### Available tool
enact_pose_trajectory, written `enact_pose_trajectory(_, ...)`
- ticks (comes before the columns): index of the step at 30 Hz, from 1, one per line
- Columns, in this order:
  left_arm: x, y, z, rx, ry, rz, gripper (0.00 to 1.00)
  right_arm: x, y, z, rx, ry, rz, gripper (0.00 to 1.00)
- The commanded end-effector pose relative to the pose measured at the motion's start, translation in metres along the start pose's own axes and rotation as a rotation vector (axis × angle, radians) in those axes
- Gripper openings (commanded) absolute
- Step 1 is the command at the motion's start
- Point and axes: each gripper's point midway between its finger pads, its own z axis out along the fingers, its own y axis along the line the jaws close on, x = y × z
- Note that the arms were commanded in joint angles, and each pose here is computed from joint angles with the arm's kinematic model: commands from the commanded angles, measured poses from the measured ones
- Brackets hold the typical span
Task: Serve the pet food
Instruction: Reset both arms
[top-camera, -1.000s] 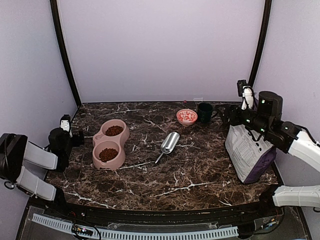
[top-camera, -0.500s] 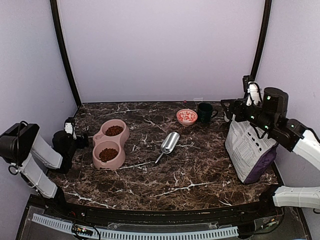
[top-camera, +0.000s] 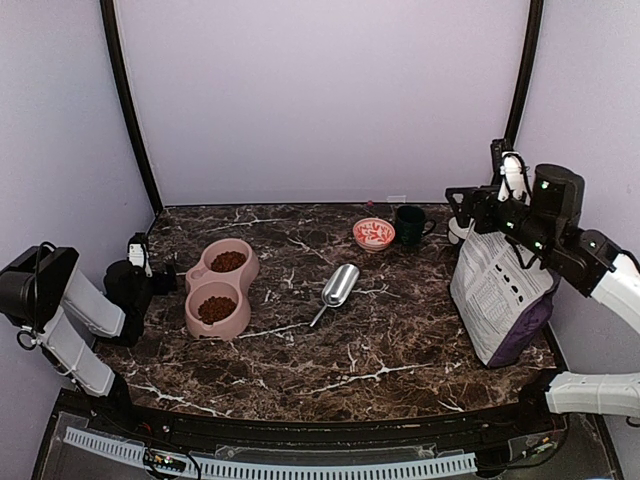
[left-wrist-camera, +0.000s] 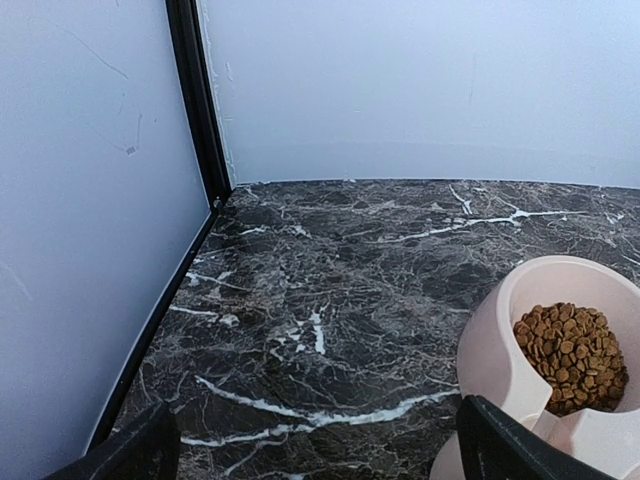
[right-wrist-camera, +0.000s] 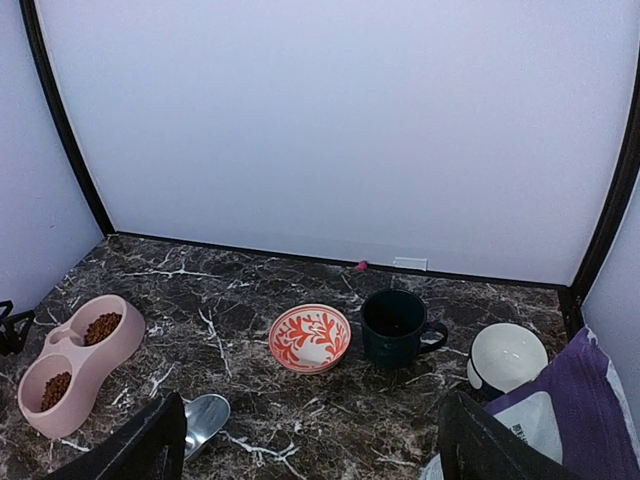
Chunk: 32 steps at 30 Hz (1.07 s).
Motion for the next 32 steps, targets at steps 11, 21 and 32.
enact_pose_trajectory(11, -0.015, 0.003, 0.002, -0.013, -0.051, -0.009, 0.99, -0.086, -0.057, 0.027, 0.110, -0.004, 0.073, 0.89)
enact_pose_trajectory(21, -0.015, 0.003, 0.002, -0.013, -0.051, -0.009, 0.99, -0.084, -0.078, 0.019, 0.110, -0.009, 0.146, 0.89)
enact_pose_trajectory(32, -0.015, 0.003, 0.002, -0.013, -0.051, -0.009, 0.99, -0.090, -0.069, 0.011, 0.068, -0.050, 0.128, 0.94)
